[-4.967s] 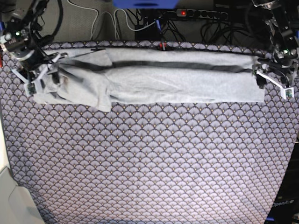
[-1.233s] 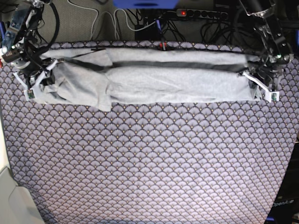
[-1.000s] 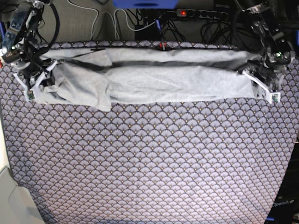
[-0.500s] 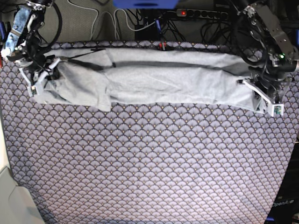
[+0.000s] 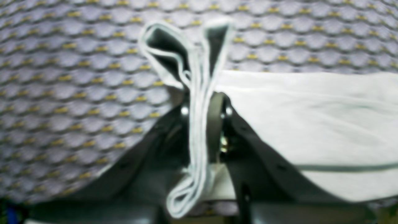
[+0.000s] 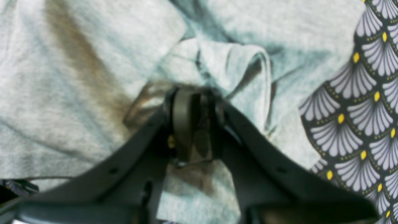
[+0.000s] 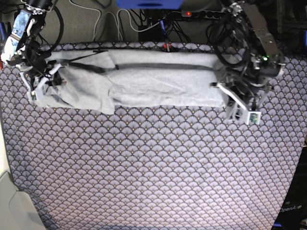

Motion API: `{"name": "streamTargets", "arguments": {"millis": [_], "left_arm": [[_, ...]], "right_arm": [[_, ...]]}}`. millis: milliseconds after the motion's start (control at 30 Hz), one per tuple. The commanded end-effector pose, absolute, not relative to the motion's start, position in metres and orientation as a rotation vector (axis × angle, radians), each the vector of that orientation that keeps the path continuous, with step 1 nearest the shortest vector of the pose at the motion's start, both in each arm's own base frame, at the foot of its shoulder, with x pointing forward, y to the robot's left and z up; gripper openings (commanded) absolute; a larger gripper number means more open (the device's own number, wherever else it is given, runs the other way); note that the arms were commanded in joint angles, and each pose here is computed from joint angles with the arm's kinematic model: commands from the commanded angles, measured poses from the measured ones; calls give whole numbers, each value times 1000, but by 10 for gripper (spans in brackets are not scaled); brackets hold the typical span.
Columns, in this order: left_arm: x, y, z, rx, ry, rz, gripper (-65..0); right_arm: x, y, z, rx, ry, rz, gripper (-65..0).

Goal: Fold the T-shirt properly
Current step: 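Carry the shirt end with the left gripper toward the right gripper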

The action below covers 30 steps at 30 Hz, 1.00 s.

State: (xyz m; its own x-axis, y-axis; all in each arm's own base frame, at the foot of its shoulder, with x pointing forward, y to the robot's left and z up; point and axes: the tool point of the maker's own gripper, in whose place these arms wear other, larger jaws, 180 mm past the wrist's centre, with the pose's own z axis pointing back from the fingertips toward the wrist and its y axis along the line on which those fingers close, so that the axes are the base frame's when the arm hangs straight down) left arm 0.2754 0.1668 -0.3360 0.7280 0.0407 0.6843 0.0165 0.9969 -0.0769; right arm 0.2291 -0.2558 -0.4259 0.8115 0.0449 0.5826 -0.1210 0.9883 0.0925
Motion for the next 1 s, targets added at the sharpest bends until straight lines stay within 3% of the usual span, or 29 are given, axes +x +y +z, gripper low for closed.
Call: {"name": "streamTargets", "arguments": {"millis": [0,300,533,967], "left_arm": [[284,160,-324,-97,-808,37,-646],[287,113,-329,-85,-766,50,-646],[293,57,-317,-54,-865,-27,-646],[264,-24,-329,-175,-807,-211,-646]], "right_arm": [[227,-259,-426,113,-600,98,-566],[232,-260,-424,112,-608,99,-566],[232,-259,-424,114,-607,102,-566],[242,-239,-424,139,-602,179,-566]]}}
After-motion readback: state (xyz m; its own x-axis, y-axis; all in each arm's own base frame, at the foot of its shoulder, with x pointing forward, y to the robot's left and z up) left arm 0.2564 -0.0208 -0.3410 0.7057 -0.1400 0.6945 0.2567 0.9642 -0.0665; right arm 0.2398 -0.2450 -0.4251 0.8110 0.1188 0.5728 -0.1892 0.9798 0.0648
